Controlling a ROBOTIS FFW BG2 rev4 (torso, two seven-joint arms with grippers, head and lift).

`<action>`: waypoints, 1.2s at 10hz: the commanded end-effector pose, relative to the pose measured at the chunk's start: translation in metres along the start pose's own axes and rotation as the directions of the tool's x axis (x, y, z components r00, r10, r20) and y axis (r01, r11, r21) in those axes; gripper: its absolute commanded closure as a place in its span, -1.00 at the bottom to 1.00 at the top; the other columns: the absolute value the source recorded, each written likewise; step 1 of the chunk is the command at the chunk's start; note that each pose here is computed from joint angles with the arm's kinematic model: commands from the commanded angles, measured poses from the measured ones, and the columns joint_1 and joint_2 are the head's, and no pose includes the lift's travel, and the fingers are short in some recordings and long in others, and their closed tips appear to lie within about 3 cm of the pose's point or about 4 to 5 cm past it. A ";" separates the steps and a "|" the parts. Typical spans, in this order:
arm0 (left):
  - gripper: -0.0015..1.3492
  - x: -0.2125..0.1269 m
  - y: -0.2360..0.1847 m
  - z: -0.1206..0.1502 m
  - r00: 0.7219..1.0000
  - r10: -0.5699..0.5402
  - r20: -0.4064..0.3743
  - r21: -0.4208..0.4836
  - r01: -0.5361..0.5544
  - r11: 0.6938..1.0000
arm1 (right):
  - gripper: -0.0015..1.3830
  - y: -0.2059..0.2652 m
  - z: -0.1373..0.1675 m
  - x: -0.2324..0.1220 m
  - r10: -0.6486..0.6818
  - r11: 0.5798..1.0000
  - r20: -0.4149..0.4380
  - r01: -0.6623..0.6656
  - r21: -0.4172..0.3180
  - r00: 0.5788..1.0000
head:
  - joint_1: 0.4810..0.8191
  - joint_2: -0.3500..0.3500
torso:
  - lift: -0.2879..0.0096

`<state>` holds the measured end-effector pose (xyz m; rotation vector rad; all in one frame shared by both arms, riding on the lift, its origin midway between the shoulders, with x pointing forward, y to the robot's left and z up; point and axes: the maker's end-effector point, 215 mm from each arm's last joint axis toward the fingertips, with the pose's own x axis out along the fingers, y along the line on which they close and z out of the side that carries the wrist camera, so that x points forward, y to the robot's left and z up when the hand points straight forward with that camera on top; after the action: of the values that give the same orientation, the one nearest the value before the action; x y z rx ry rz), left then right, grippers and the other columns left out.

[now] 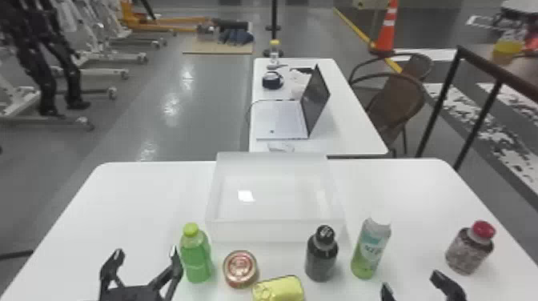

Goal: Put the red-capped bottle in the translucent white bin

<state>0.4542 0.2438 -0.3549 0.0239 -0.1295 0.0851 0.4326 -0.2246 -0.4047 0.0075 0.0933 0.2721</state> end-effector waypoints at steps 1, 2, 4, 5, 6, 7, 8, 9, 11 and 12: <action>-0.56 0.000 0.000 0.000 1.000 0.002 0.002 -0.005 -0.002 1.000 | -0.75 -0.014 -0.008 -0.006 -0.023 0.999 -0.006 0.023 -0.023 1.000 | -0.60 0.00 | 0.26; -0.56 0.001 0.000 0.001 1.000 0.003 0.005 -0.006 -0.003 1.000 | -0.75 -0.022 -0.014 -0.010 -0.037 0.999 -0.014 0.037 -0.029 0.999 | -0.60 0.00 | 0.26; -0.56 0.000 0.000 0.000 1.000 0.004 0.005 -0.009 -0.004 1.000 | -0.75 -0.037 -0.025 -0.018 -0.067 0.998 -0.029 0.066 -0.015 0.997 | -0.60 0.00 | 0.26; -0.56 0.001 0.000 0.000 1.000 0.003 0.007 -0.012 -0.003 1.000 | -0.75 -0.048 -0.027 -0.022 -0.086 0.996 -0.027 0.086 -0.012 0.996 | -0.60 0.00 | 0.26; -0.56 0.001 -0.001 -0.001 1.000 0.004 0.012 -0.023 -0.004 1.000 | -0.75 -0.057 -0.023 -0.025 -0.098 0.995 -0.018 0.097 -0.035 0.995 | -0.60 0.00 | 0.26; -0.56 0.001 -0.001 0.000 1.000 0.006 0.017 -0.026 -0.005 1.000 | -0.75 -0.066 -0.021 -0.028 -0.114 0.992 -0.015 0.113 -0.058 0.993 | -0.60 0.00 | 0.26; -0.56 0.001 -0.001 0.000 1.000 0.006 0.018 -0.030 -0.005 1.000 | -0.75 -0.078 -0.018 -0.033 -0.143 0.986 -0.009 0.141 -0.090 0.990 | -0.60 0.00 | 0.26; -0.56 0.001 -0.001 0.000 1.000 0.006 0.021 -0.030 -0.005 1.000 | -0.75 -0.093 -0.016 -0.042 -0.185 0.975 -0.006 0.183 -0.128 0.983 | -0.60 0.00 | 0.26; -0.56 0.001 -0.002 0.000 1.000 0.006 0.022 -0.034 -0.005 0.999 | -0.75 -0.133 -0.017 -0.063 -0.275 0.947 -0.001 0.270 -0.171 0.962 | -0.60 0.00 | 0.26; -0.56 0.001 -0.001 0.000 1.000 0.006 0.022 -0.036 -0.005 0.999 | -0.75 -0.154 -0.022 -0.073 -0.313 0.936 0.001 0.309 -0.169 0.950 | -0.60 0.00 | 0.26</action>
<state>0.4552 0.2430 -0.3542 -0.0071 -0.1542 0.0874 0.4044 -0.3802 -0.4205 -0.1760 0.0951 -0.0155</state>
